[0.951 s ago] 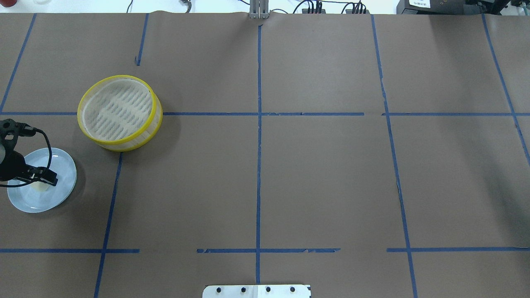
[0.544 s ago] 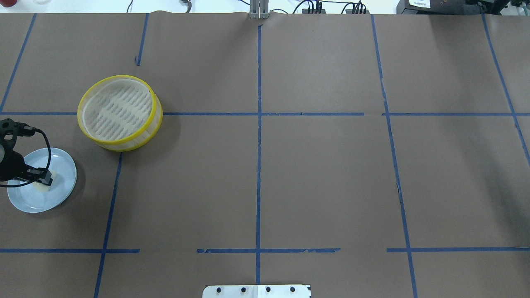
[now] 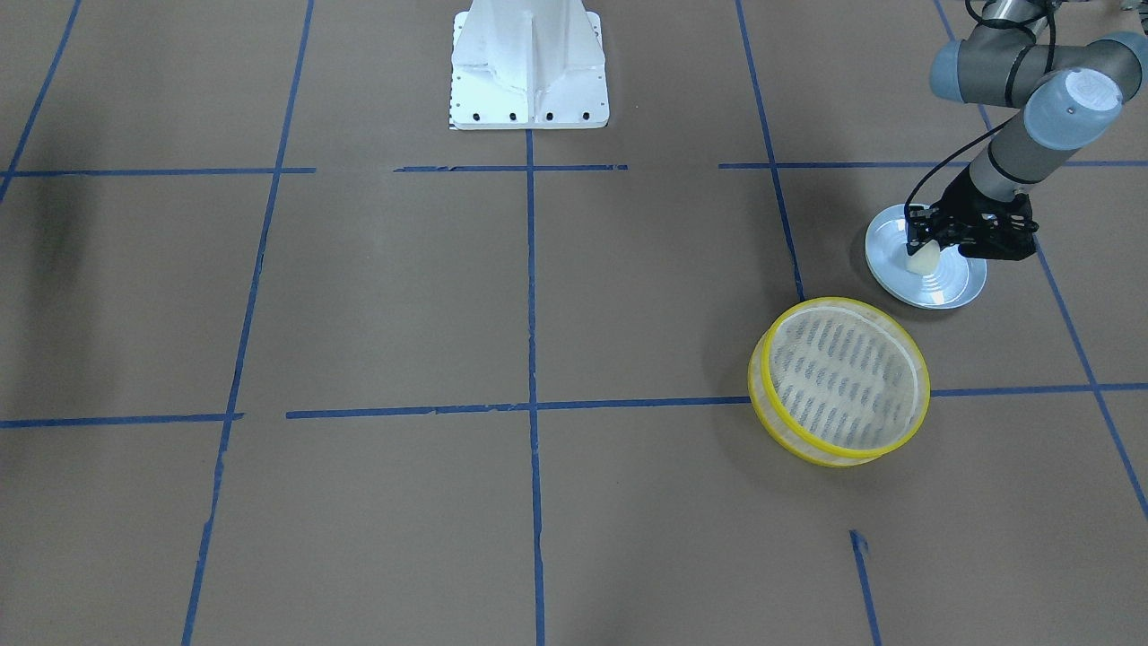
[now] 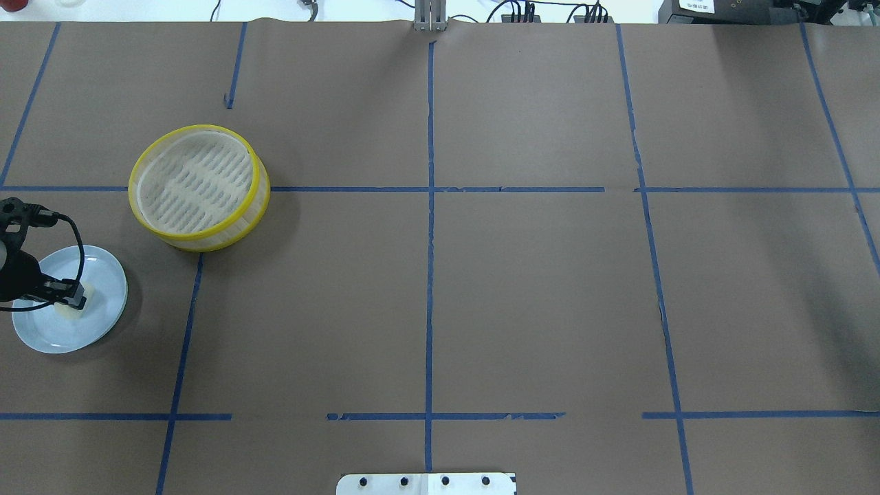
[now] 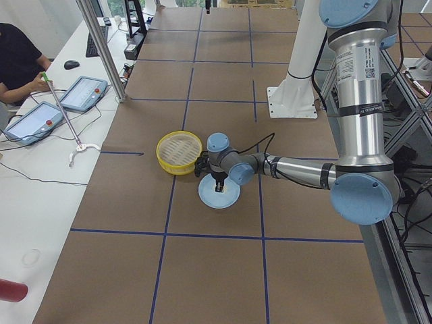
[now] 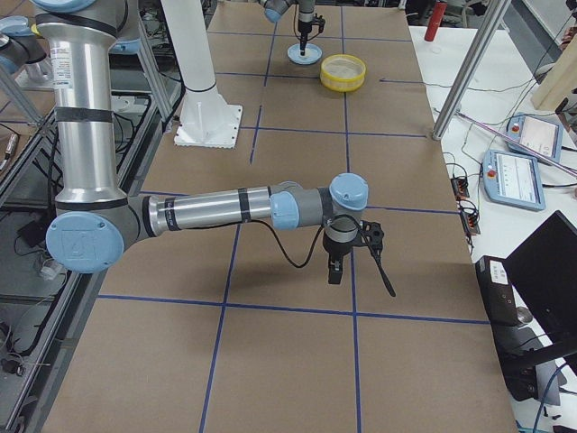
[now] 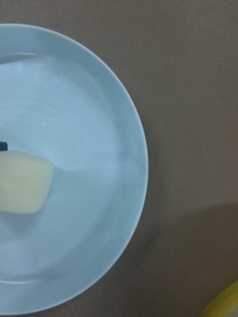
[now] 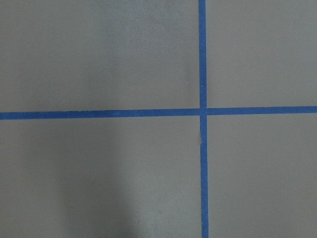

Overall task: Place bun in steamer
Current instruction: 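Lower the left gripper around the pale bun and close on it, then lift the bun with the left gripper and carry it toward the steamer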

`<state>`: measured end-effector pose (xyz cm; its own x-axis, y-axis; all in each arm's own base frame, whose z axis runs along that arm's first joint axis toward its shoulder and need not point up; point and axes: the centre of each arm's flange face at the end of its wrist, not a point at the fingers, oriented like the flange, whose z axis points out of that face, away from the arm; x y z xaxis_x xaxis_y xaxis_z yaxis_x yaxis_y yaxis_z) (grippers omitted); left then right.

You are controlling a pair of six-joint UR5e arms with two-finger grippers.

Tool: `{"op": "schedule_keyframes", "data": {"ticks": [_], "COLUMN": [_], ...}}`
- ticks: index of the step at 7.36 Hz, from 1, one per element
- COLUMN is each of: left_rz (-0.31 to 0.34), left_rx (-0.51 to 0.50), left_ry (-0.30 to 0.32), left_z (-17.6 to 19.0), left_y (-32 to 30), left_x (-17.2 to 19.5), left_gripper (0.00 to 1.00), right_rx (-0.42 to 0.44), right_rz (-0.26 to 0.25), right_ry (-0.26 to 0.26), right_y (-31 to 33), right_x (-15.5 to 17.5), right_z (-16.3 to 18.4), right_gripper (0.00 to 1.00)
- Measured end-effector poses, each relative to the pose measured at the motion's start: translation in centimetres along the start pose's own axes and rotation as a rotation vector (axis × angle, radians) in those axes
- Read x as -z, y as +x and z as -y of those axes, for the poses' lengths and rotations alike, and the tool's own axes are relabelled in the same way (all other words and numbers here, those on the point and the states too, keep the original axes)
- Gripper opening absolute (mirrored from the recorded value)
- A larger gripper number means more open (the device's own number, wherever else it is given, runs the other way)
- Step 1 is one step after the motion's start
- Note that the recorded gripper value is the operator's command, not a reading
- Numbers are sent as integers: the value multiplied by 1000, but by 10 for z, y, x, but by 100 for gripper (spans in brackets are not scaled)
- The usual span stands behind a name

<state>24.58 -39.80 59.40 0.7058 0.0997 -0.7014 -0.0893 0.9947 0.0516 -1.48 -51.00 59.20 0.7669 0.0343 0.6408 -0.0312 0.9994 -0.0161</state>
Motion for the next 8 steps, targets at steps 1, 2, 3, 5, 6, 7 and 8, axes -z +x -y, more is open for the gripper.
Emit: {"op": "schedule_keyframes", "data": {"ticks": [1, 2, 3, 5, 6, 7, 8], "left_rz": [0, -1, -4, -18, -23, -21, -7], "left_rx": [0, 0, -1, -9, -14, -13, 4], "left_ry": [-1, 0, 2, 17, 23, 23, 20], "left_z": [0, 0, 0, 0, -1, -1, 2], "left_y": [0, 0, 1, 8, 14, 23, 32], "left_x": [0, 1, 3, 16, 26, 39, 58], "left_gripper": [37, 37, 35, 35, 34, 33, 31], "right_rx": [0, 0, 0, 0, 0, 0, 0], "right_rz": [0, 0, 0, 0, 0, 0, 0], "right_ry": [0, 0, 0, 0, 0, 0, 0], "right_y": [0, 0, 0, 0, 0, 0, 0], "right_x": [0, 0, 0, 0, 0, 0, 0], "right_z": [0, 0, 0, 0, 0, 0, 0], "right_gripper": [100, 100, 100, 100, 100, 100, 100]}}
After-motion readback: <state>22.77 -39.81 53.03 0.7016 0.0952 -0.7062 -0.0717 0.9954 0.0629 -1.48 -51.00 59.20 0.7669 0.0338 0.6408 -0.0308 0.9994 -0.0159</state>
